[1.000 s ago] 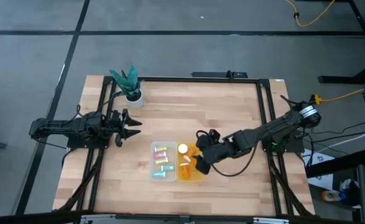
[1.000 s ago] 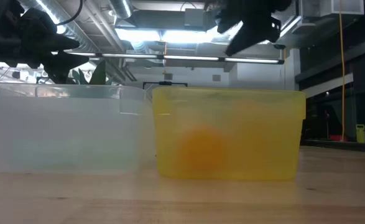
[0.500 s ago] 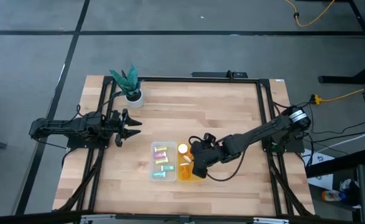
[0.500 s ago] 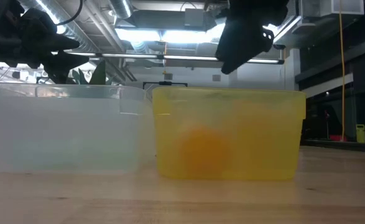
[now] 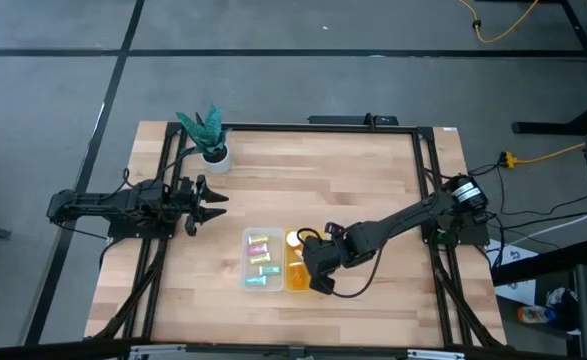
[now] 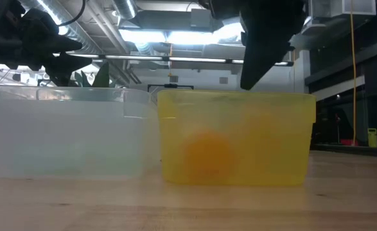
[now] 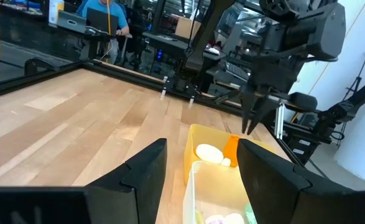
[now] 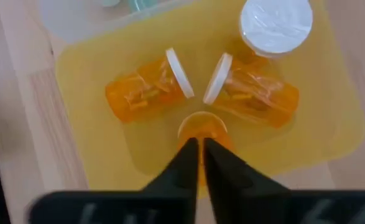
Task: Pick and place medicine bottles into bin by pill shape (circle, oval)
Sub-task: Adjust the orange capsule bottles in the yellow bin
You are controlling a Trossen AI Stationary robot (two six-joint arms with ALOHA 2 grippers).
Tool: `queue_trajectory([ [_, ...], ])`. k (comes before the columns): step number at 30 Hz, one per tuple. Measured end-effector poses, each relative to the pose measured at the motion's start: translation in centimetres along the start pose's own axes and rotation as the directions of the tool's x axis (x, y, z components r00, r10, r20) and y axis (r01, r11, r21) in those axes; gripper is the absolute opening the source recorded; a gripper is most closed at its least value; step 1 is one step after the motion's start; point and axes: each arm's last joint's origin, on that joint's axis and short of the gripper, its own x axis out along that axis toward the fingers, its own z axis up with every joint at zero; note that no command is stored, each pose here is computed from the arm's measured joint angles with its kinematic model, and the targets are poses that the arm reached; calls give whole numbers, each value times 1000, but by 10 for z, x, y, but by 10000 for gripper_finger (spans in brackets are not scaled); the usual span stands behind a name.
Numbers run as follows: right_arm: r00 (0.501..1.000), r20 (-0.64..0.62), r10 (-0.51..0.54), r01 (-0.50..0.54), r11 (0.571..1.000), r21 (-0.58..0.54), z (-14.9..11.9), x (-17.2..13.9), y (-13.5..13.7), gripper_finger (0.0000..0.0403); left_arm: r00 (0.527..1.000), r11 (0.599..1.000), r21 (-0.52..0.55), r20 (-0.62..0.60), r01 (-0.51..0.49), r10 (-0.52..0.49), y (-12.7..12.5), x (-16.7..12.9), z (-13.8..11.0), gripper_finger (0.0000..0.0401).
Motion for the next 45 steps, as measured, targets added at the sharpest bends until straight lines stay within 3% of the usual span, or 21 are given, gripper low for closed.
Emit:
queue_trajectory([
  [3,1000,4,6,-6,1000,-1,1,0,0,8,1000,1000,0,0,0,0,0,0,0,190],
  [8,998,-30,60,-60,998,-1,-1,2,2,6,1000,1000,0,0,0,0,0,0,0,190],
  [14,997,-70,34,-35,999,-5,-3,14,0,5,1000,1000,0,0,0,0,0,0,0,190],
  [38,996,-41,82,-81,996,26,20,35,-18,2,1000,1000,0,0,0,0,0,0,0,190],
  [45,994,-12,104,-105,994,-19,22,41,-16,2,1000,1000,1,0,0,0,0,0,0,190],
])
